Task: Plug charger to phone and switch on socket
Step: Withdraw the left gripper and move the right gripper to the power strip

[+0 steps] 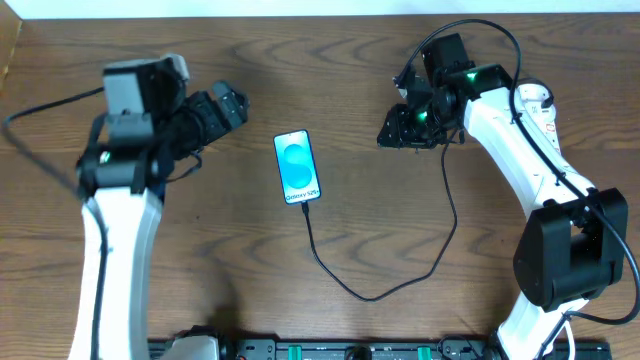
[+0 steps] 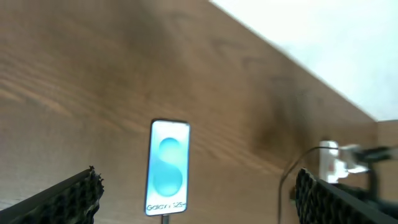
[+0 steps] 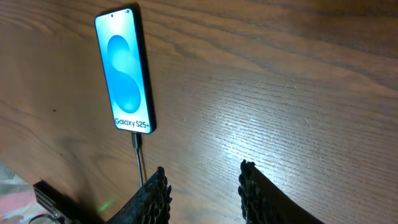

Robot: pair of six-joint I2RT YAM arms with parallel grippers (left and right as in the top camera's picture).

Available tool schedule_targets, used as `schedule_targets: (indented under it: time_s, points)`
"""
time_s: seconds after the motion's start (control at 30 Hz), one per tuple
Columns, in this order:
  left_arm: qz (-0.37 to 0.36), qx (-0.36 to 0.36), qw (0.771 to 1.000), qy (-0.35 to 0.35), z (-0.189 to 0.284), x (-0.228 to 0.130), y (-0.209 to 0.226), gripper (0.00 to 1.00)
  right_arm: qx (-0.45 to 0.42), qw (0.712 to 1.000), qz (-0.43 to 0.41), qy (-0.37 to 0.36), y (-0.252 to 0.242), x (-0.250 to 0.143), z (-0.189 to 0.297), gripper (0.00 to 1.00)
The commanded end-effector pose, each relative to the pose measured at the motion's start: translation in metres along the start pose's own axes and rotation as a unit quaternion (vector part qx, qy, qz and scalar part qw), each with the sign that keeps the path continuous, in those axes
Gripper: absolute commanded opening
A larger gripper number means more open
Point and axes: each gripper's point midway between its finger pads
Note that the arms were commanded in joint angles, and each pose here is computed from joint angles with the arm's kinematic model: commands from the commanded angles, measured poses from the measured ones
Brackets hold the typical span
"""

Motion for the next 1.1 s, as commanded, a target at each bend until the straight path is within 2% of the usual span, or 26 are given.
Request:
schedule_targets:
  time_s: [0.0,0.33,0.77,0.97,1.07]
  points:
    - [-0.034,-0.015,0.999,-0.025,0.021,0.004,-0.011,1.00,-0.002,1.000,0.012,-0.001,0.002,0.001,0.000,0.36]
    - [-0.036,-0.018,0.999,-0.032,0.027,0.005,-0.013,1.00,-0.003,1.000,0.007,-0.001,-0.002,0.001,0.001,0.35]
    - [-0.036,-0.018,0.999,-0.032,0.027,0.004,-0.013,1.00,-0.016,0.999,-0.029,0.003,-0.037,0.000,0.018,0.34]
    - [-0.036,-0.018,0.999,-0.032,0.027,0.004,-0.013,1.00,-0.039,0.997,-0.058,0.018,-0.059,-0.010,0.029,0.25]
    - [-0.036,-0.018,0.999,-0.032,0.027,0.004,-0.013,1.00,-0.052,0.996,-0.071,0.018,-0.069,-0.014,0.039,0.25]
Point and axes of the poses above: each gripper's point midway between its finger pads, its own z axis back along the fingers, its own y axis along the line the jaws close on, x = y × z
